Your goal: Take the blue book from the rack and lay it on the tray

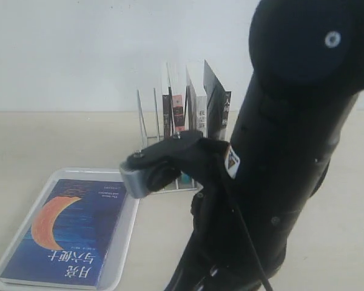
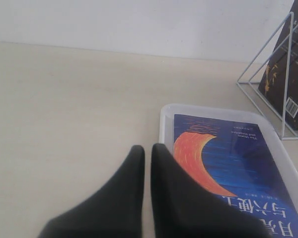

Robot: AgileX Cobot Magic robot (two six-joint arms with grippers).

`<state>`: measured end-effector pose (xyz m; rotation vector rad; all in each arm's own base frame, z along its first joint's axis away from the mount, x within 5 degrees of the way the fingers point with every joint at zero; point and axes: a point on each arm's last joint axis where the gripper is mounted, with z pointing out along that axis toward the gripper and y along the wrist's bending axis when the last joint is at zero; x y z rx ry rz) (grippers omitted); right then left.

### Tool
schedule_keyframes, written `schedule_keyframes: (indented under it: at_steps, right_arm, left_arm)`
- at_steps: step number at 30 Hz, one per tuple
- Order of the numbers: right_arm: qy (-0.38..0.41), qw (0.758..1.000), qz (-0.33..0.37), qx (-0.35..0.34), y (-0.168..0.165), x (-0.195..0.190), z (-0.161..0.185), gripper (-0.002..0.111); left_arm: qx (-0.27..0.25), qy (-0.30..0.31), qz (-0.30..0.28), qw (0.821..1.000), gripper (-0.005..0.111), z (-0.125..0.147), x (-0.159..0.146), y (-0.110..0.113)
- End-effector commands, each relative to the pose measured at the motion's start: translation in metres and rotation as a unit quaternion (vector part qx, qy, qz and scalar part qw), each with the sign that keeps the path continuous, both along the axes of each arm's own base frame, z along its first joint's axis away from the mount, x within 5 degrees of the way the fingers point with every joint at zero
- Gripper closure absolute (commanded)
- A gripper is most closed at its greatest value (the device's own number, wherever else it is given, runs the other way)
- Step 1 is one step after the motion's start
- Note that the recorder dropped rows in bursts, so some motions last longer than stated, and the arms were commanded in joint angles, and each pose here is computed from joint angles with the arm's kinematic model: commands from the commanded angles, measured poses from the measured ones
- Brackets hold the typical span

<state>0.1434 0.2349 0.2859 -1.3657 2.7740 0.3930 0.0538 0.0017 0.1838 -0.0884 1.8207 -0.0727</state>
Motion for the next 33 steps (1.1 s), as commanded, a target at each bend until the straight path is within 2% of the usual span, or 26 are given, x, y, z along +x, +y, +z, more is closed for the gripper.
schedule_keyframes:
  at_steps: [1, 3, 15, 21, 28, 33]
  right_arm:
    - [0.006, 0.999, -0.03, 0.012, 0.0, 0.0, -0.009, 0.108]
    - [0.008, 0.999, -0.047, 0.015, 0.001, 0.001, -0.008, 0.108]
    - [-0.032, 0.996, -0.052, 0.065, 0.009, 0.009, -0.006, 0.108]
    - [-0.071, 0.991, -0.053, 0.101, 0.005, 0.009, 0.008, 0.108]
    - [-0.191, 0.946, -0.085, 0.248, -0.014, 0.003, 0.029, 0.108]
    - [-0.255, 0.918, -0.076, 0.294, -0.044, -0.014, 0.015, 0.108]
  left_arm:
    - [-0.005, 0.0, -0.001, 1.0, 0.103, -0.001, 0.0, 0.0]
    - [-0.005, 0.0, -0.001, 1.0, 0.103, -0.001, 0.0, 0.0]
    - [-0.005, 0.0, -0.001, 1.0, 0.103, -0.001, 0.0, 0.0]
    - [-0.005, 0.0, -0.001, 1.0, 0.103, -0.001, 0.0, 0.0]
    - [-0.005, 0.0, -0.001, 1.0, 0.103, -0.001, 0.0, 0.0]
    - [-0.005, 0.0, -0.001, 1.0, 0.103, -0.001, 0.0, 0.0]
